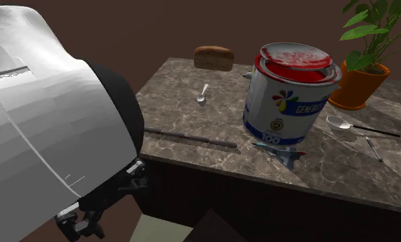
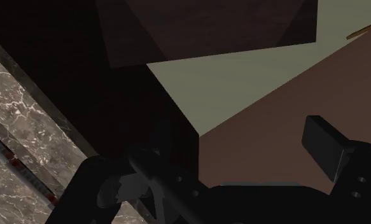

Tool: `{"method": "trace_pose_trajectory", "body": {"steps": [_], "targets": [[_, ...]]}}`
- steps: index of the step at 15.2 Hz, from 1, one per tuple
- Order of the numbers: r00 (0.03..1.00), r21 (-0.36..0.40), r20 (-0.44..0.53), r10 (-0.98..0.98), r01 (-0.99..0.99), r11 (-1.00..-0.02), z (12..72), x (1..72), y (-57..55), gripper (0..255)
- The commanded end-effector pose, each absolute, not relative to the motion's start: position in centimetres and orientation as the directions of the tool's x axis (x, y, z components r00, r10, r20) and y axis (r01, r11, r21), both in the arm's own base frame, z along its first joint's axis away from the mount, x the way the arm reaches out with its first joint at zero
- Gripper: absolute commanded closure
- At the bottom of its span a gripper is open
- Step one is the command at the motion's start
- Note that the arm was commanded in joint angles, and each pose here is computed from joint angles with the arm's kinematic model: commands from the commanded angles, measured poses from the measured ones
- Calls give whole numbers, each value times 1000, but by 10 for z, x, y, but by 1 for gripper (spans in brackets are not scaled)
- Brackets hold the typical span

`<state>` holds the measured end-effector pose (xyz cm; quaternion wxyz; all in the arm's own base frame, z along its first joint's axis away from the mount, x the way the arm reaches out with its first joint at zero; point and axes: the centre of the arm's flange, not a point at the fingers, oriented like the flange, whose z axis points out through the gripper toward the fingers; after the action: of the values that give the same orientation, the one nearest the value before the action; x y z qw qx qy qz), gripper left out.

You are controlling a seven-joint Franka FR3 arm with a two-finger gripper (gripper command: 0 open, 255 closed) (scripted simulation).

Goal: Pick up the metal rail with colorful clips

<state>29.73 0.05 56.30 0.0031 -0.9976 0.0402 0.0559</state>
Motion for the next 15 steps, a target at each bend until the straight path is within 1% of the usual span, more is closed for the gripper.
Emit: {"method": "trace_pose_trajectory", "body": {"steps": [1,15], "targets": [[991,-2,-112,-80,-81,-997,563,297,1,0],[983,-19,-74,168,167,-986,501,385,-145,0]]}}
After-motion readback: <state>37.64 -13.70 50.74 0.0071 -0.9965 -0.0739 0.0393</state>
